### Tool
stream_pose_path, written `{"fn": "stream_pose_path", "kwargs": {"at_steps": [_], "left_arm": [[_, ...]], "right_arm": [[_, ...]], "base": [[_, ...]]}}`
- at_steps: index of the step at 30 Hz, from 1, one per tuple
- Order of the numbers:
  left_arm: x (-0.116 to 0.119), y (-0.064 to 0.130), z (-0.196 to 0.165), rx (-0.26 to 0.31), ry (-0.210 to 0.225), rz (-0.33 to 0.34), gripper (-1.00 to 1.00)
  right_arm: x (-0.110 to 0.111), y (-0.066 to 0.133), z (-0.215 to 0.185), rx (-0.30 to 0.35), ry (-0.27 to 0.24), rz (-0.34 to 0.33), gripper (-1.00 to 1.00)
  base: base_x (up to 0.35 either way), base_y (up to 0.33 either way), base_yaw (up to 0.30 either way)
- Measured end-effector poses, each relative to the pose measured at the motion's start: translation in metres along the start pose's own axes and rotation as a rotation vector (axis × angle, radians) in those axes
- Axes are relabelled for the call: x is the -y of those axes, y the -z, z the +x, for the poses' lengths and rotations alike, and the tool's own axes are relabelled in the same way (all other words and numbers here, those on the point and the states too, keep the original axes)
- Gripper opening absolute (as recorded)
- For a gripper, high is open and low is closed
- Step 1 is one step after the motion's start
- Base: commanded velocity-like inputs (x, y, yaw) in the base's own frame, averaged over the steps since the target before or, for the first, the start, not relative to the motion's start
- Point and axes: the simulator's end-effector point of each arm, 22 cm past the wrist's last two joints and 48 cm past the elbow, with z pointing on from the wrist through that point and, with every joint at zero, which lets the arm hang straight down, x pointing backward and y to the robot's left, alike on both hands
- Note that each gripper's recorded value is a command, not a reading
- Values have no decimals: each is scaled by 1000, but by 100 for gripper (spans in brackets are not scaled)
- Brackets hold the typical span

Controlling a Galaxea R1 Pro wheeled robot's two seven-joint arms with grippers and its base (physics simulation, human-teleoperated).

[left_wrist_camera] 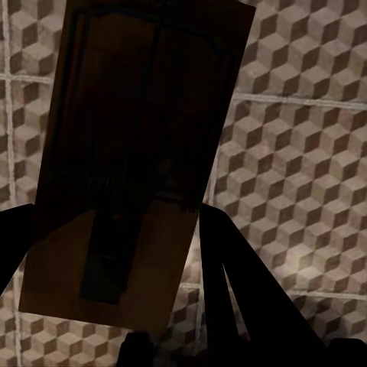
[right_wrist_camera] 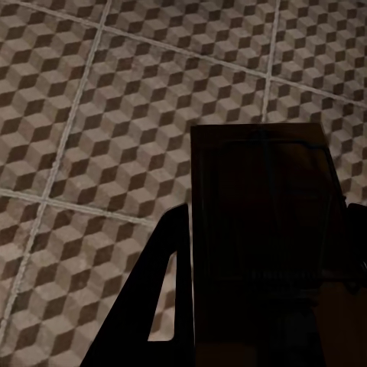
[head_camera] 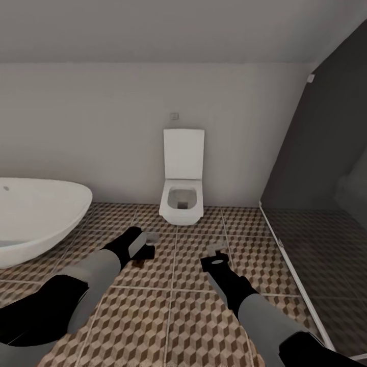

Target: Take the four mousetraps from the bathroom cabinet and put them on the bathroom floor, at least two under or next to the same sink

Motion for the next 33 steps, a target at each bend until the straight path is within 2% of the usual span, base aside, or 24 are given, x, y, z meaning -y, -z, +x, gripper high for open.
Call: {"fn": "stream_pose_path", "kwargs": {"at_steps": [33], "left_arm": [[2,-85,36,-54,-2,1,-100]], "right_arm": [[-19,-60,68,-50,3,-14,-100]], "base": [[0,0,0]]}}
